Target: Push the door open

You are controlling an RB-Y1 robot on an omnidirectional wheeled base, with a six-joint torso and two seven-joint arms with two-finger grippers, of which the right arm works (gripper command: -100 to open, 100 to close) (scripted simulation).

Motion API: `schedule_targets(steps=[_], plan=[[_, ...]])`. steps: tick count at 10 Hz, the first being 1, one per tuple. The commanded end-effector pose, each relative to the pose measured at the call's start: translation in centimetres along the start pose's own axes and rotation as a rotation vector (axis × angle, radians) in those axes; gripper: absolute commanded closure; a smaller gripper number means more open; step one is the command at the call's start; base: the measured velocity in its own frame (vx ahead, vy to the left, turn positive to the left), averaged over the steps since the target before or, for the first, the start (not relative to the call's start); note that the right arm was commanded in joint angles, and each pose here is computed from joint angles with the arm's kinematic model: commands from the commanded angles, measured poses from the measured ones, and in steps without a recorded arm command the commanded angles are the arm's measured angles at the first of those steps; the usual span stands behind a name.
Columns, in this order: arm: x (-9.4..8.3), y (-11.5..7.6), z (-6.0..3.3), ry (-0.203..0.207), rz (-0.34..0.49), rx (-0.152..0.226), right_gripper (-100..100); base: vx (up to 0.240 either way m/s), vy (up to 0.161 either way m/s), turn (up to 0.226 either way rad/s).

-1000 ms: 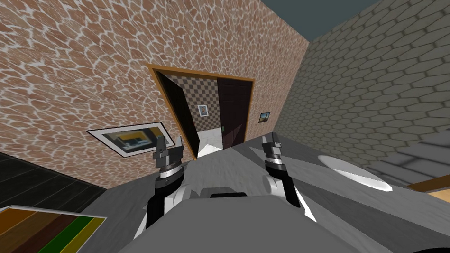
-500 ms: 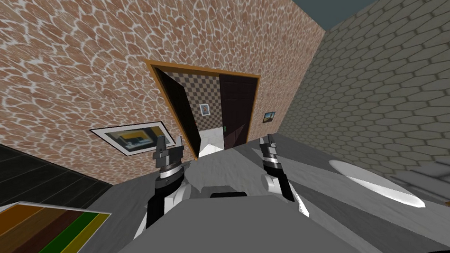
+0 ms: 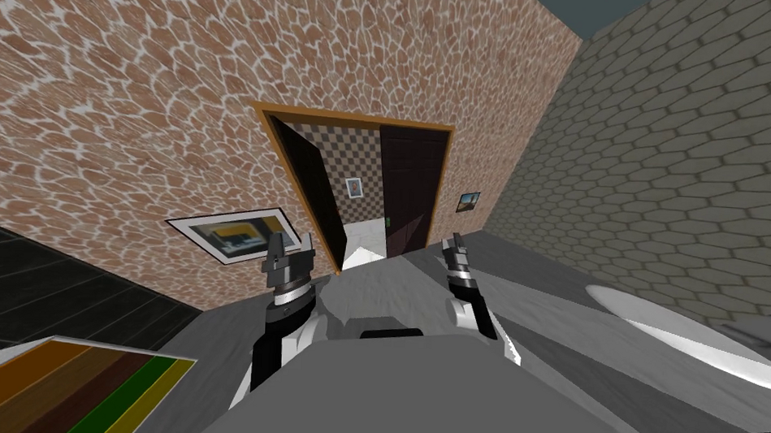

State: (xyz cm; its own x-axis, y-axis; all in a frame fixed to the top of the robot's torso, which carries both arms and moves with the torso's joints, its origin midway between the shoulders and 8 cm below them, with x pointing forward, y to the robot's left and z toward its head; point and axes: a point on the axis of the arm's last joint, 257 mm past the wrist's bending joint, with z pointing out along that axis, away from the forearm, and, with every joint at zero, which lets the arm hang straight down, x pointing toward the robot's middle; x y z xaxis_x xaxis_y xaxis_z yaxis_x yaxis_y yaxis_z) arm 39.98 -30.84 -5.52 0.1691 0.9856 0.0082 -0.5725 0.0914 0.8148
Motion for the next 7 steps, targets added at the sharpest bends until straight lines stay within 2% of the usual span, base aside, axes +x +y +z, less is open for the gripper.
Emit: schedule_targets(steps=[1, 7], plan=[[-0.1, -1.2, -0.06, 0.003, -0.001, 0.016, -100, 0.073, 0.006, 0.097], [-0.4, -5.8, -0.76, 0.011, -0.006, 0.085, -100, 0.099, 0.0, 0.086]])
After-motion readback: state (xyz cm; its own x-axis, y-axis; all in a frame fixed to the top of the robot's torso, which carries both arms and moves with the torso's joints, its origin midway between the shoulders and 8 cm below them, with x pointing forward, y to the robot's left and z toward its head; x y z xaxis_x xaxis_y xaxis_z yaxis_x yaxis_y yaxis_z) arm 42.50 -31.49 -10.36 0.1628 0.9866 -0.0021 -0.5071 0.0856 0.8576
